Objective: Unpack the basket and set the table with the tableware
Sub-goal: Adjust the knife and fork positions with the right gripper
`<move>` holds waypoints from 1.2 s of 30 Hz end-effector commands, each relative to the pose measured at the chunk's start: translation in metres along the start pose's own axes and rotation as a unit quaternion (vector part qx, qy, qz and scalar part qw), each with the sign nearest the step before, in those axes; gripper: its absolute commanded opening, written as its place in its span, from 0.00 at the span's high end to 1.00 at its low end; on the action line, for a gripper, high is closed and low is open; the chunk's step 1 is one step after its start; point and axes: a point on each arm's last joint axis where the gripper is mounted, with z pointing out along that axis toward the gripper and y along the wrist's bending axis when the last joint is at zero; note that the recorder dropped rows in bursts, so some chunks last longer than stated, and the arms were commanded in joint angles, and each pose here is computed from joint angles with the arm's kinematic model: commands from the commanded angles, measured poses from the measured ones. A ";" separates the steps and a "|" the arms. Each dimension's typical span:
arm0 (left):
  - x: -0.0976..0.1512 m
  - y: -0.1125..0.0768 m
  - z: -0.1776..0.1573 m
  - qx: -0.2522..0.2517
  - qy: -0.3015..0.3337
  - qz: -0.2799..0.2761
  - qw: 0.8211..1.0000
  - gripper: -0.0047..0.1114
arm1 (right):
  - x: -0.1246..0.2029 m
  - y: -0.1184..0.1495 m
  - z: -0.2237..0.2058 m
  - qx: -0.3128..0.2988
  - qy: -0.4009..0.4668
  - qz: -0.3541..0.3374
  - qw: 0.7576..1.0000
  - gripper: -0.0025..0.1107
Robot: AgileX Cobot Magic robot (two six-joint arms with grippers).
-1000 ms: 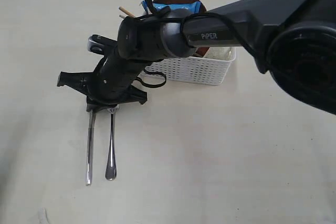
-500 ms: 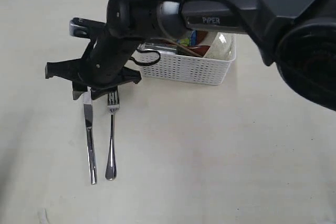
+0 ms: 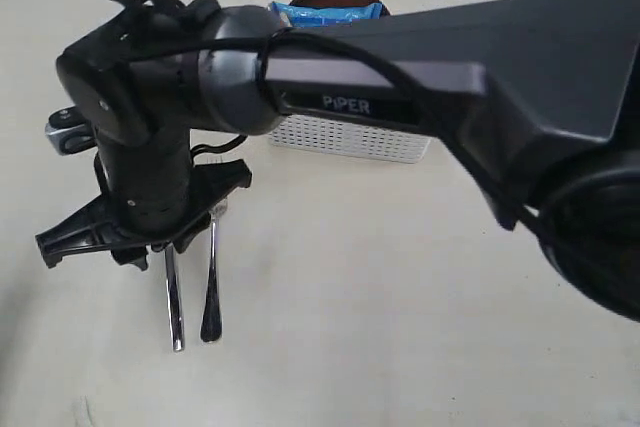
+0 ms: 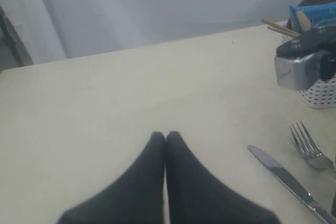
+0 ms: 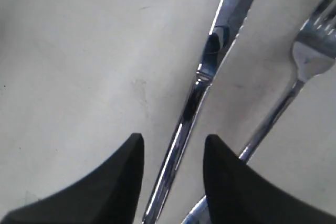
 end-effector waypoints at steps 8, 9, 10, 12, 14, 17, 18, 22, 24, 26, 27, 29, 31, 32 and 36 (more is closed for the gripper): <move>0.001 0.000 0.000 0.000 -0.001 -0.002 1.000 0.96 | 0.001 -0.006 0.032 0.025 0.018 0.023 0.999 0.66; 0.001 0.000 0.000 0.000 -0.001 -0.002 1.000 0.96 | 0.000 -0.006 0.033 0.024 0.016 0.023 0.999 0.66; 0.001 0.000 0.000 0.000 -0.001 -0.002 1.000 0.96 | 0.000 -0.006 0.035 0.023 0.015 0.024 0.999 0.66; 0.001 0.000 0.000 0.000 -0.001 -0.002 1.000 0.96 | 0.000 -0.006 0.038 0.023 0.014 0.025 0.999 0.66; 0.001 0.000 0.000 0.000 -0.001 -0.002 1.000 0.96 | 0.000 -0.006 0.041 0.024 0.016 0.025 0.999 0.66; 0.001 0.000 0.000 0.000 -0.001 -0.002 1.000 0.96 | 0.000 -0.007 0.042 0.024 0.014 0.024 0.999 0.66; 0.001 0.000 0.000 0.000 -0.001 -0.002 1.000 0.96 | -0.001 -0.007 0.042 0.024 0.013 0.024 0.999 0.66; 0.001 0.000 0.000 0.000 -0.001 -0.002 1.000 0.96 | -0.001 -0.006 0.042 0.023 0.011 0.025 0.999 0.68; 0.001 0.000 0.000 0.000 -0.001 -0.002 1.000 0.96 | -0.001 -0.006 0.042 0.023 0.011 0.030 0.999 0.73; 0.001 0.000 0.000 0.000 -0.001 -0.002 1.000 0.96 | -0.001 -0.007 0.043 0.024 0.012 0.032 0.999 0.80; 0.001 0.000 0.000 0.000 -0.001 -0.002 1.000 0.96 | -0.001 -0.007 0.043 0.024 0.012 0.032 0.999 0.85; 0.001 0.000 0.000 0.000 -0.001 -0.002 1.000 0.96 | -0.001 -0.007 0.043 0.025 0.012 0.035 0.999 0.94; 0.001 0.000 0.000 0.000 -0.001 -0.002 1.000 0.96 | -0.001 -0.007 0.043 0.026 0.012 0.048 0.998 0.98; 0.001 0.000 0.000 0.000 -0.001 -0.002 1.000 0.96 | -0.001 -0.007 0.043 0.026 0.012 0.055 0.998 0.98; 0.001 0.000 0.000 0.000 -0.001 -0.002 1.000 0.96 | -0.001 -0.007 0.043 0.026 0.011 0.094 0.995 0.98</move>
